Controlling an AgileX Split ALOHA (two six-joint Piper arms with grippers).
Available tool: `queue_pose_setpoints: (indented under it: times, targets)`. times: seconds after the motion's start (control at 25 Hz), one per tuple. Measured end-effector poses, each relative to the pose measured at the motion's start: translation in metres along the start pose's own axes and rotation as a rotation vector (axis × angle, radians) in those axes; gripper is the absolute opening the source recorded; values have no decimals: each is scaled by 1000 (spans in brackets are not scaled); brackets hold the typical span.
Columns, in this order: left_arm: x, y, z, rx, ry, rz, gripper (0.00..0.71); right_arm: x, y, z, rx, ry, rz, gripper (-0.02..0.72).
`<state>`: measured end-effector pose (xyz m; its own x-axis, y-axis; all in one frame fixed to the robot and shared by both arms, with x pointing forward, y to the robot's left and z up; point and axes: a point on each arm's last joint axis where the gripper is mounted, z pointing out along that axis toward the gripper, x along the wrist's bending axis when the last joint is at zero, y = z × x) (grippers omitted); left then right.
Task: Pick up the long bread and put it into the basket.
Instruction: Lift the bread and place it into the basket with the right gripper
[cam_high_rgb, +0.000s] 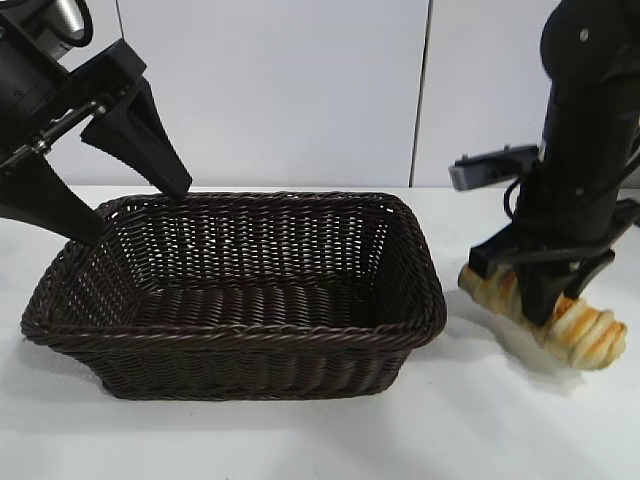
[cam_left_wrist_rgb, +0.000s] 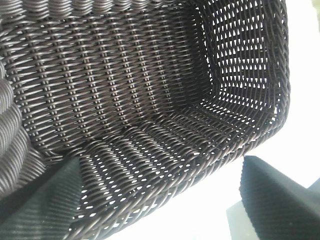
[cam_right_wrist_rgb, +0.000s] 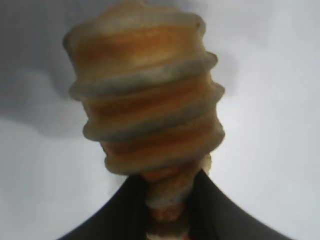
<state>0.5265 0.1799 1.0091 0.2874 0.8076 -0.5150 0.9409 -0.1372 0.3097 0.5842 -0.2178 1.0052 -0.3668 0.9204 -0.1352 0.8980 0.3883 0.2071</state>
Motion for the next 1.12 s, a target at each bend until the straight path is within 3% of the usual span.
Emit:
queue_pose_setpoints:
  times: [0.24,0.6,1.12]
  targets:
    - [0,0,0,0,0,0,624,0,9,-36,-70,46,13,158]
    - [0,0,0,0,0,0,624,25,21,-49,-165,254,20,158]
    - [0,0,0,0,0,0,624,128,32,-53,-275,347,-195,158]
